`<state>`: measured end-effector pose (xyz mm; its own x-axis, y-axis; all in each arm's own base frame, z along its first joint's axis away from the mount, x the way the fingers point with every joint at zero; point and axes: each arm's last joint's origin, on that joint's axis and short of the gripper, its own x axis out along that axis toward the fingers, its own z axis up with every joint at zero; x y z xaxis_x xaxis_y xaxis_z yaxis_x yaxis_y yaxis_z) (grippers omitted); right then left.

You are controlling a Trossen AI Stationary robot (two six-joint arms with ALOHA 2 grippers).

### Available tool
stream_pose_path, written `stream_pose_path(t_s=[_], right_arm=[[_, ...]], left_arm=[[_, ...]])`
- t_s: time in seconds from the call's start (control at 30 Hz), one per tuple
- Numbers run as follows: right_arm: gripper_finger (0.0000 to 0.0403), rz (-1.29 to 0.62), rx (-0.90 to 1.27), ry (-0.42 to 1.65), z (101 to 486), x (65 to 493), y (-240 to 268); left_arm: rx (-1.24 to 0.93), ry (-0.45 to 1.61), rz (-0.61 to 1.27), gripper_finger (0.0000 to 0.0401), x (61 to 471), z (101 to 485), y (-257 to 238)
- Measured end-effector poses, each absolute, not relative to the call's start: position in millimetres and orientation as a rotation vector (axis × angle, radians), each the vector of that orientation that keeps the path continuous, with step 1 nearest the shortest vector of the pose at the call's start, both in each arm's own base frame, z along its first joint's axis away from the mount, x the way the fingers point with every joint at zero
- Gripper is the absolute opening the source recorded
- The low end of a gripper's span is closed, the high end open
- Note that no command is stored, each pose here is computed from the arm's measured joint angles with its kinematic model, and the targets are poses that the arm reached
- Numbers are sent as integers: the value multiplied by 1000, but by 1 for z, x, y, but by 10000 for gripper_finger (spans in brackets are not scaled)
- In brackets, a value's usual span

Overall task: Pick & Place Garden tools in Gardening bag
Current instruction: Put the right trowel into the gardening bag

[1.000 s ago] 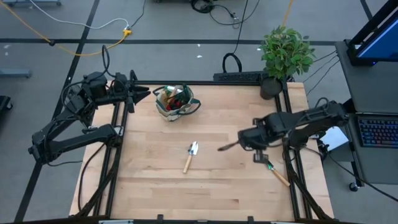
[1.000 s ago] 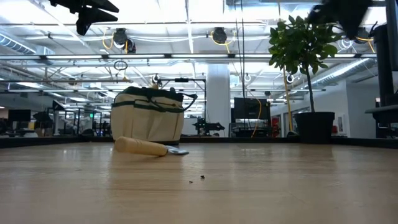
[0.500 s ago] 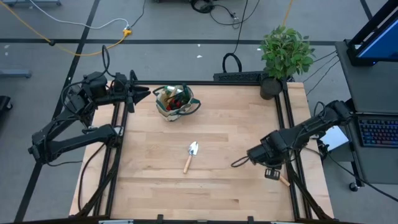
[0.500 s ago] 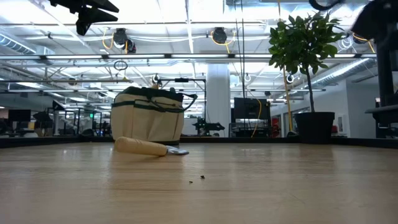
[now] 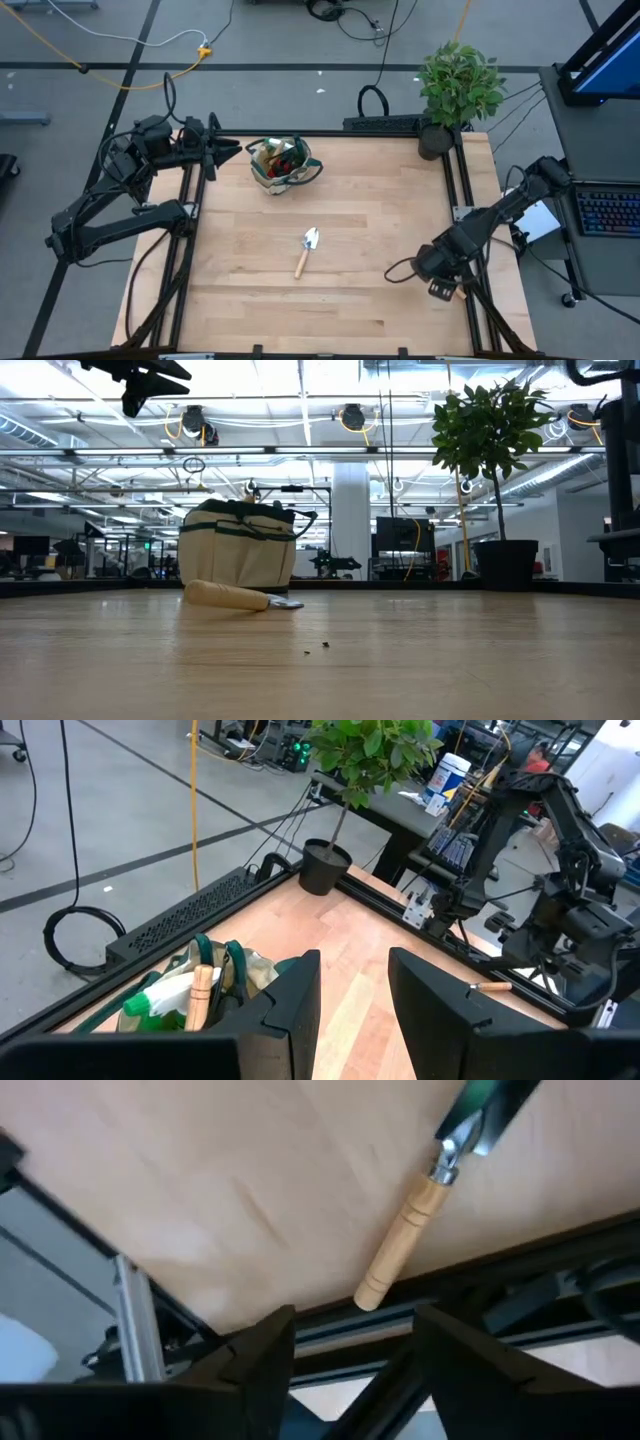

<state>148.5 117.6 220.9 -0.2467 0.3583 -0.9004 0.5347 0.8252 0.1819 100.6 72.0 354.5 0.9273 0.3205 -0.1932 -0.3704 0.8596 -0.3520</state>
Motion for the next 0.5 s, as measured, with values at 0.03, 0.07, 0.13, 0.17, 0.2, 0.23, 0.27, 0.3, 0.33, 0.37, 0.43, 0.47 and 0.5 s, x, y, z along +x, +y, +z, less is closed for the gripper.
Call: stream_pose_path(t_s=[0.03, 0.07, 0.13, 0.17, 0.2, 0.23, 0.27, 0.3, 0.33, 0.37, 0.43, 0.47, 0.5], right_arm=[[200, -206, 688, 1863, 219, 148, 119], [204, -226, 705, 1862, 216, 147, 120], [209, -265, 744, 1857, 210, 145, 123], [211, -278, 766, 1859, 207, 144, 124], [212, -288, 791, 1869, 203, 143, 125], [212, -303, 813, 1874, 198, 141, 126], [212, -323, 831, 1877, 194, 140, 127], [211, -344, 848, 1885, 191, 138, 127], [211, -366, 858, 1891, 187, 136, 127], [211, -394, 867, 1898, 184, 134, 127], [212, -426, 886, 1897, 177, 132, 126], [213, -433, 900, 1892, 174, 132, 125], [214, -432, 914, 1884, 172, 132, 126]], left_arm=[[-395, 130, 364, 124, 101, 354, 72], [-395, 130, 364, 124, 101, 354, 72], [-395, 130, 364, 124, 101, 354, 72], [-395, 130, 364, 124, 101, 354, 72], [-394, 130, 364, 124, 101, 354, 72], [-392, 131, 364, 124, 101, 354, 72], [-386, 132, 363, 124, 101, 354, 72], [-380, 133, 363, 124, 101, 354, 72], [-375, 133, 363, 124, 101, 354, 72], [-373, 133, 365, 124, 101, 354, 72], [-370, 133, 372, 124, 100, 355, 72], [-370, 133, 372, 124, 101, 354, 72], [-370, 133, 371, 124, 100, 355, 72]])
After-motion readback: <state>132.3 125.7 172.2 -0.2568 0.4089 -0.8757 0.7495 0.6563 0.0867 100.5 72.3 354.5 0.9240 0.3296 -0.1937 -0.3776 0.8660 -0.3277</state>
